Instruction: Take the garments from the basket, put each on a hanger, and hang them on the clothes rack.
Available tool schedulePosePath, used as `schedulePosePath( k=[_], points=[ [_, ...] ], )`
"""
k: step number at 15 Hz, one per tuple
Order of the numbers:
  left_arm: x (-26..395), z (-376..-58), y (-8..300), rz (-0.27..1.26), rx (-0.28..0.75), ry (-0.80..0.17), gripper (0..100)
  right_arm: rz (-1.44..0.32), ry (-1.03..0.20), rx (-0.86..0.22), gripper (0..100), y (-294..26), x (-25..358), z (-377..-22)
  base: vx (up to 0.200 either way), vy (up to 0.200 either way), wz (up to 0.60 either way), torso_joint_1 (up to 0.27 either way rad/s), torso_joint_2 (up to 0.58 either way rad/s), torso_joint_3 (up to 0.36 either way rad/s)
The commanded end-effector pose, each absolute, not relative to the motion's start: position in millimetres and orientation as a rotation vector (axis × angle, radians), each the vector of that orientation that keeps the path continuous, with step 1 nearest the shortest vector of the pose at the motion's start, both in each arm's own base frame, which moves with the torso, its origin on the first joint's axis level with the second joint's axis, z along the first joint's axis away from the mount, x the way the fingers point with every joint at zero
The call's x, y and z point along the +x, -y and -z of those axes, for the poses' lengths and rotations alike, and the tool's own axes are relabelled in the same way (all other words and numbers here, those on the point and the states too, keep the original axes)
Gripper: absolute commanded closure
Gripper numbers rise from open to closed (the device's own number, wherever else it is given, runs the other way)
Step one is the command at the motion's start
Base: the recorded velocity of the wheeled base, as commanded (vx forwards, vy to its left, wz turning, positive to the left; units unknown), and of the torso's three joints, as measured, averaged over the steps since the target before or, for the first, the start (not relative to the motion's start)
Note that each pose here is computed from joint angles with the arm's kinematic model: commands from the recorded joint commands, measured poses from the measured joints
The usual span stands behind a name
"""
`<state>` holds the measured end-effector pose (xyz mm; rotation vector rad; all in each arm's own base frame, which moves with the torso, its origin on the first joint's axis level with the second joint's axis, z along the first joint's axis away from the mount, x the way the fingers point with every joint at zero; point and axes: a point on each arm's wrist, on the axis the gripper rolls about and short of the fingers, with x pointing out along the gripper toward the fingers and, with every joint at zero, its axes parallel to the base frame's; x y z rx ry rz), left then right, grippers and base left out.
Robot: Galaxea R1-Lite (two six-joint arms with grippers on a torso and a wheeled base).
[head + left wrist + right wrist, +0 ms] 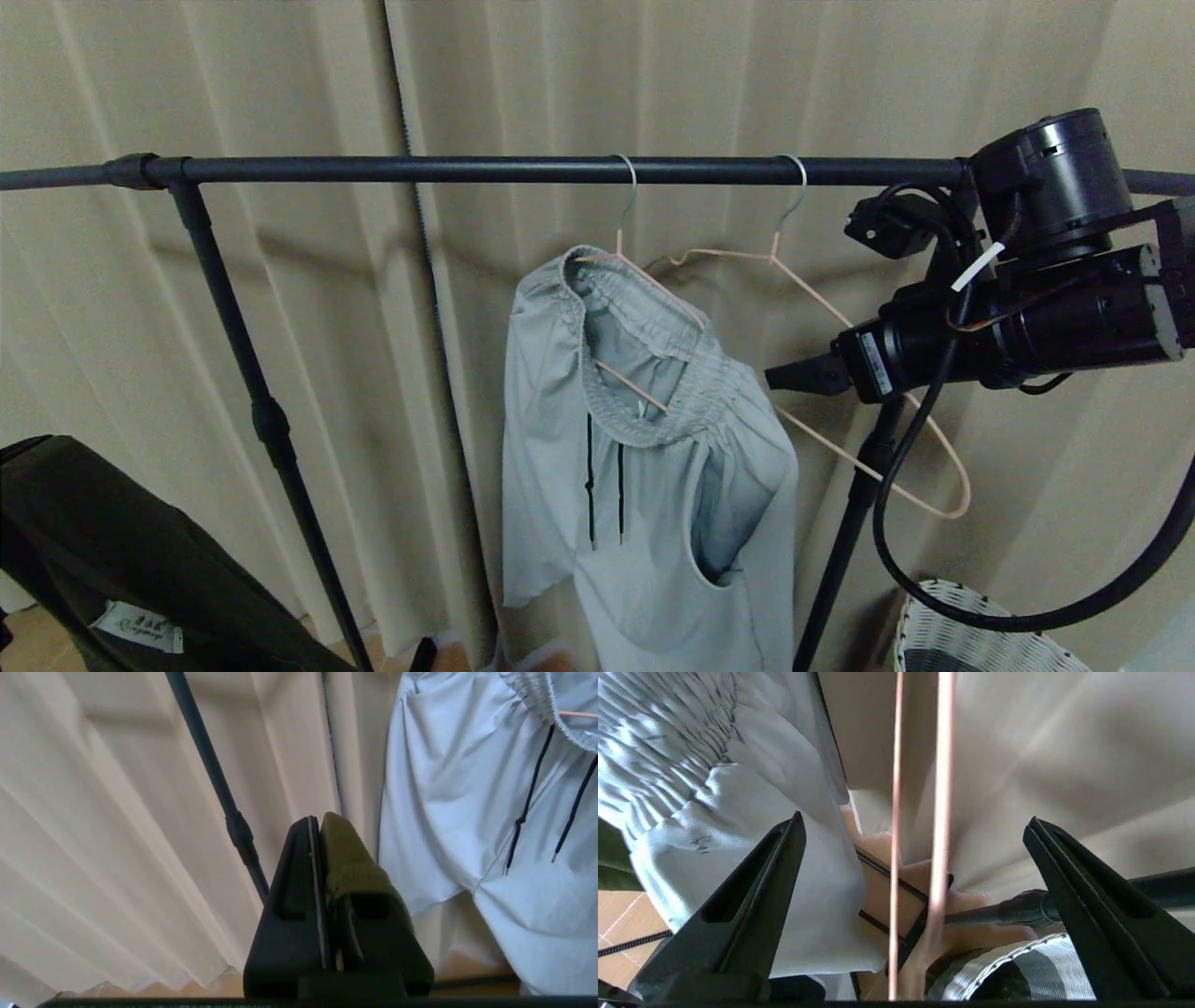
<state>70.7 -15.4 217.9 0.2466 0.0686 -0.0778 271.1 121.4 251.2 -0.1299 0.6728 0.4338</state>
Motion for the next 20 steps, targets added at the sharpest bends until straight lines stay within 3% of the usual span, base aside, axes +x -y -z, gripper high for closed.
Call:
schedulePosePath(
  k=[1,5,6,14,20],
  points=[
    [71,-219,16,0.077,0.249,-0.068,100,-0.434,-0.674,-0.130,0,-121,270,-251,0.000,0.000,0.00,0.000,0.00,0.000],
    [71,-218,16,0.078,0.263,-0.070,100,-0.433,-0.694,-0.135,0,-119,265,-251,0.000,0.000,0.00,0.000,0.00,0.000],
    [72,-217,16,0.077,0.264,-0.073,100,-0.432,-0.689,-0.134,100,-119,264,-253,0.000,0.000,0.00,0.000,0.00,0.000],
    [72,-217,16,0.079,0.266,-0.073,100,-0.429,-0.668,-0.131,100,-116,260,-258,0.000,0.000,0.00,0.000,0.00,0.000],
    [72,-219,16,0.078,0.266,-0.069,100,-0.432,-0.544,-0.103,100,-104,233,-290,0.000,0.000,0.00,0.000,0.00,0.000]
  ],
)
